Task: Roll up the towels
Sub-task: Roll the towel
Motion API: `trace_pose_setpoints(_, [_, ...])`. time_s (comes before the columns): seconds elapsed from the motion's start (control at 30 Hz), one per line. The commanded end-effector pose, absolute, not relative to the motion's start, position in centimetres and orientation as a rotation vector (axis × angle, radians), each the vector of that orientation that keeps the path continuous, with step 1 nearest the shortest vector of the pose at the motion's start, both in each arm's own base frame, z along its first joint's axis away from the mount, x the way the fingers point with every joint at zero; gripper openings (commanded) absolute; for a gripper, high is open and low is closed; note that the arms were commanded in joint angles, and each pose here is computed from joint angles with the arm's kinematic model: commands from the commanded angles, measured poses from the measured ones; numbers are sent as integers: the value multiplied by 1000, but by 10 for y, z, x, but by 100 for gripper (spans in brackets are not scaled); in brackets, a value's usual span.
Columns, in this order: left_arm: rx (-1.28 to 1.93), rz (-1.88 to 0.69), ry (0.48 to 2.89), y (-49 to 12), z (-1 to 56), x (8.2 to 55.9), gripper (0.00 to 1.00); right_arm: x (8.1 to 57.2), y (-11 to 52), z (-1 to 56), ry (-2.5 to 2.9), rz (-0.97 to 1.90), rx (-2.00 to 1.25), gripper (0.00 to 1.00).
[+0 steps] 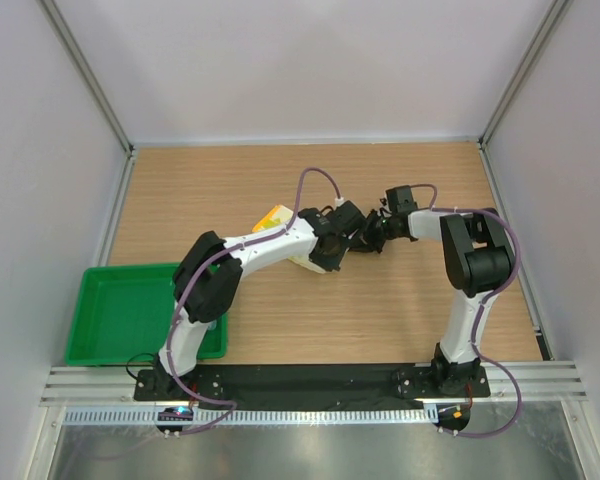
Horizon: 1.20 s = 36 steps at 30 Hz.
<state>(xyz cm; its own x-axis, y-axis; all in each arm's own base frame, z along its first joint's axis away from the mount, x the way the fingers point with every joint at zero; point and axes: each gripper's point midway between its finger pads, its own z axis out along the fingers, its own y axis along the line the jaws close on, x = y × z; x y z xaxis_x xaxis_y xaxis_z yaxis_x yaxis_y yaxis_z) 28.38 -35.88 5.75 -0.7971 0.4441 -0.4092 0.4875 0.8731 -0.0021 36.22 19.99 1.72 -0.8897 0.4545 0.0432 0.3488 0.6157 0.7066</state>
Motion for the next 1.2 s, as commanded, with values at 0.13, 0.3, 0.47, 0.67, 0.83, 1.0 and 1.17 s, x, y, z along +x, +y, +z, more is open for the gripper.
trace_pose_setpoints(0.13, [685, -264, 2622, -362, 76, 275, 0, 373, 193, 19, 2719, 1022, 624, 5])
trace_pose_setpoints(0.3, [712, -353, 2649, -368, 72, 262, 0, 377, 190, 29, 2742, 1002, 602, 13])
trace_pose_setpoints(0.47, [698, -398, 2655, -373, 74, 260, 0, 381, 180, 38, 2766, 934, 570, 44])
trace_pose_setpoints(0.67, [663, -528, 2674, -389, 79, 254, 0, 390, 149, 57, 2715, 844, 612, 58])
trace_pose_setpoints(0.83, [579, -651, 2702, -398, 87, 254, 0, 390, 113, 86, 2621, 807, 662, 56])
trace_pose_setpoints(1.0, [448, -841, 2733, -402, 96, 256, 0, 382, 109, 112, 2589, 841, 566, 53])
trace_pose_setpoints(1.17, [252, -1024, 2814, -396, 95, 256, 0, 371, 116, 128, 2564, 886, 467, 52])
